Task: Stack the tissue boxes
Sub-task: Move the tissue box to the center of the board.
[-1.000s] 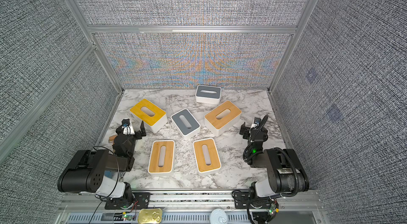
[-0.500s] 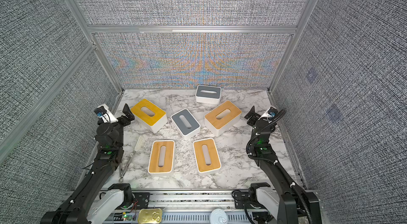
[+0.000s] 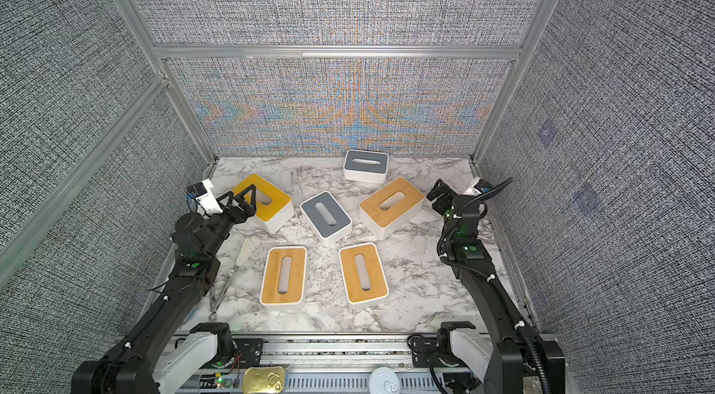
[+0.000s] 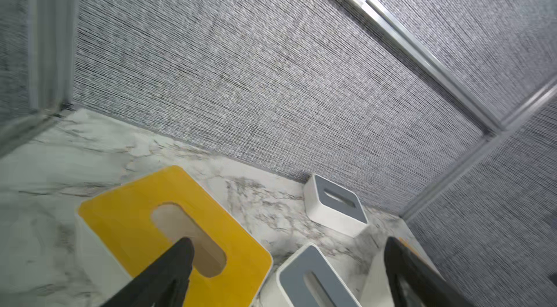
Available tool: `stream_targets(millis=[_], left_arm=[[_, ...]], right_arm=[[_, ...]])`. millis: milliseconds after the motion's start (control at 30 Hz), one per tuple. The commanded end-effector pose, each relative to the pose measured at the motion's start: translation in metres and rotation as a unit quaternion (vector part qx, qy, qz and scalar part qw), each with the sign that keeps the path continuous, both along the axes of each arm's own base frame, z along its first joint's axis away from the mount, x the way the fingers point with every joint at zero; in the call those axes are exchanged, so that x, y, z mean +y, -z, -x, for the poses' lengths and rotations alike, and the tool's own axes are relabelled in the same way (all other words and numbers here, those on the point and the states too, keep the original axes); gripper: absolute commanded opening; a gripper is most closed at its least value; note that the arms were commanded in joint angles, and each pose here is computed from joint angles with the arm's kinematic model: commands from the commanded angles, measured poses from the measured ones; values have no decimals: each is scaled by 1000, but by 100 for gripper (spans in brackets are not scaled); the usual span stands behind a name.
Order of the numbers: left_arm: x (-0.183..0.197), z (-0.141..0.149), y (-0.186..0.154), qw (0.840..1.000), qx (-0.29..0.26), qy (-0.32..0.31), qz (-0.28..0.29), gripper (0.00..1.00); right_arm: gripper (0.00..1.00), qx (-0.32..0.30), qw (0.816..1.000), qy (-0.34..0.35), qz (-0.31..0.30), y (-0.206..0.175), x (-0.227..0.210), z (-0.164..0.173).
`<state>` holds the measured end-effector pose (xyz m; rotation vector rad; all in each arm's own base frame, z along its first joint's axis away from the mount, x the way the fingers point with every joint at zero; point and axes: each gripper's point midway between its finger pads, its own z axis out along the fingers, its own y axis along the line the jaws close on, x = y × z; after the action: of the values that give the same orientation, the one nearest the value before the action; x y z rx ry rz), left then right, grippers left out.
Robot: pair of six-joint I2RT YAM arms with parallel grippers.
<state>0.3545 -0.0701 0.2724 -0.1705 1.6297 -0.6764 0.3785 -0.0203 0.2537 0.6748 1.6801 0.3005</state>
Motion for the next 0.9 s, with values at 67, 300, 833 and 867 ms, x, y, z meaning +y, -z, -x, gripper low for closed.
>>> stream_targets(millis=[67, 300, 833, 867], left_arm=[[-59, 0, -7, 990, 67, 120, 7, 99], [-119, 13, 40, 980, 121, 153, -30, 99], [-203, 15, 163, 935, 247, 100, -236, 99], [-206, 17, 165, 930, 248, 98, -252, 99]], right_arm=[[99, 58, 997, -48, -23, 21, 26, -15], [99, 114, 987, -111, -7, 22, 76, -33], [99, 84, 989, -114, -39, 29, 73, 47], [99, 81, 989, -116, -41, 29, 73, 47]])
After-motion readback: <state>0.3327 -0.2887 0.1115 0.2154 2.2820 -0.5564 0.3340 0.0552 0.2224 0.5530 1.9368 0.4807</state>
